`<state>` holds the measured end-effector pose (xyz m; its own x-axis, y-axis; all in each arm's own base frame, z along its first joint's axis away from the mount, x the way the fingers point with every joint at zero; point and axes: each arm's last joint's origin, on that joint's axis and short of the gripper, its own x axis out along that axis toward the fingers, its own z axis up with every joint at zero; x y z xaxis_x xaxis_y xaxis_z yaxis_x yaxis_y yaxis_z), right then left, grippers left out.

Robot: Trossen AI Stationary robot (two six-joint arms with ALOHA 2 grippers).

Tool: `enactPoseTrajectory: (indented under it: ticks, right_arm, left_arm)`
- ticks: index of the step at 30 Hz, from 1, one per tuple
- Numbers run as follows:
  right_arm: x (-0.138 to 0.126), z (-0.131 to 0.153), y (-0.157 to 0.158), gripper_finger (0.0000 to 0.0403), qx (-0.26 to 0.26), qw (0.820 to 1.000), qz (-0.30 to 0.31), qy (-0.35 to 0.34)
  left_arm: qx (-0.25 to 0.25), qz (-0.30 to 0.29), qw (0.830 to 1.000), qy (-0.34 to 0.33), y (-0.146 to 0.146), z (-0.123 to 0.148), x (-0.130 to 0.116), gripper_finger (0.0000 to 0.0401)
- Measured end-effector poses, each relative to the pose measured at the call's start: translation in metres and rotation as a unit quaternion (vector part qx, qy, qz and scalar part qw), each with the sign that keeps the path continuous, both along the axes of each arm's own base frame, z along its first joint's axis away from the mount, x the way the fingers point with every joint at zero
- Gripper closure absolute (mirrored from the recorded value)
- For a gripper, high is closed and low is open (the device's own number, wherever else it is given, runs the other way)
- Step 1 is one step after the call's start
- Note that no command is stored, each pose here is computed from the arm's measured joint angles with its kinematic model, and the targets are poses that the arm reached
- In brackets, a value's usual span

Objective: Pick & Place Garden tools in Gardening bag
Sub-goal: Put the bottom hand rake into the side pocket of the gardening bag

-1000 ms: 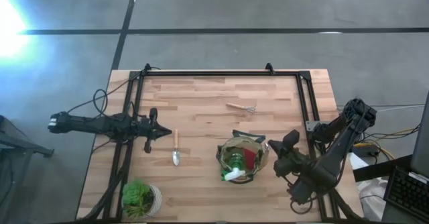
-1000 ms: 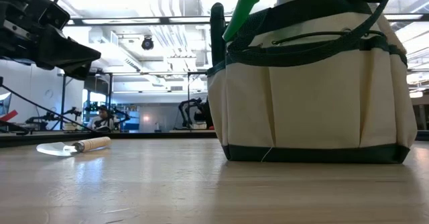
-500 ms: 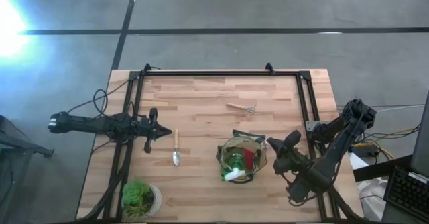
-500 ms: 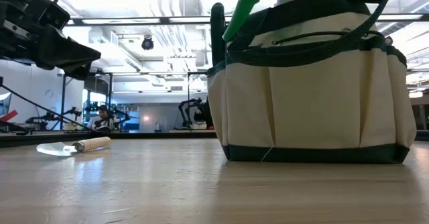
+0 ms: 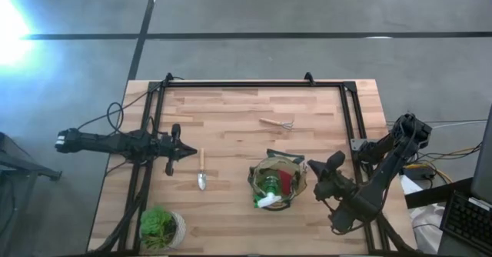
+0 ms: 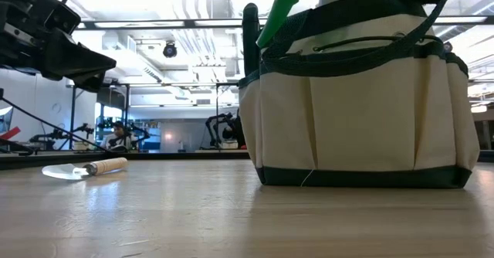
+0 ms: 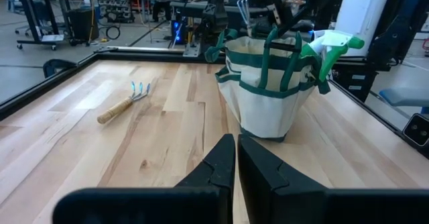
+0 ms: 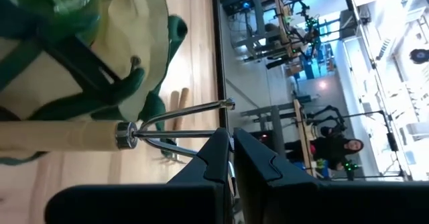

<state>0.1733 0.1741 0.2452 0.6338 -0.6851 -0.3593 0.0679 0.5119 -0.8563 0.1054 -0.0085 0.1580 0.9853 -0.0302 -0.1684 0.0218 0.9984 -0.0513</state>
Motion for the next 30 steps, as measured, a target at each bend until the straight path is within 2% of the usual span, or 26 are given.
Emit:
enactPoseTrajectory:
  ticks: [10, 30]
  right_arm:
    - [-0.002, -0.020, -0.003, 0.0394, 0.006, 1.000, 0.000, -0.004]
    - [0.003, -0.026, 0.009, 0.0394, 0.088, 0.995, -0.004, -0.038]
  left_arm:
    - [0.000, 0.000, 1.000, 0.000, 0.000, 0.000, 0.000, 0.0378]
    - [0.000, 0.000, 1.000, 0.000, 0.000, 0.000, 0.000, 0.0378]
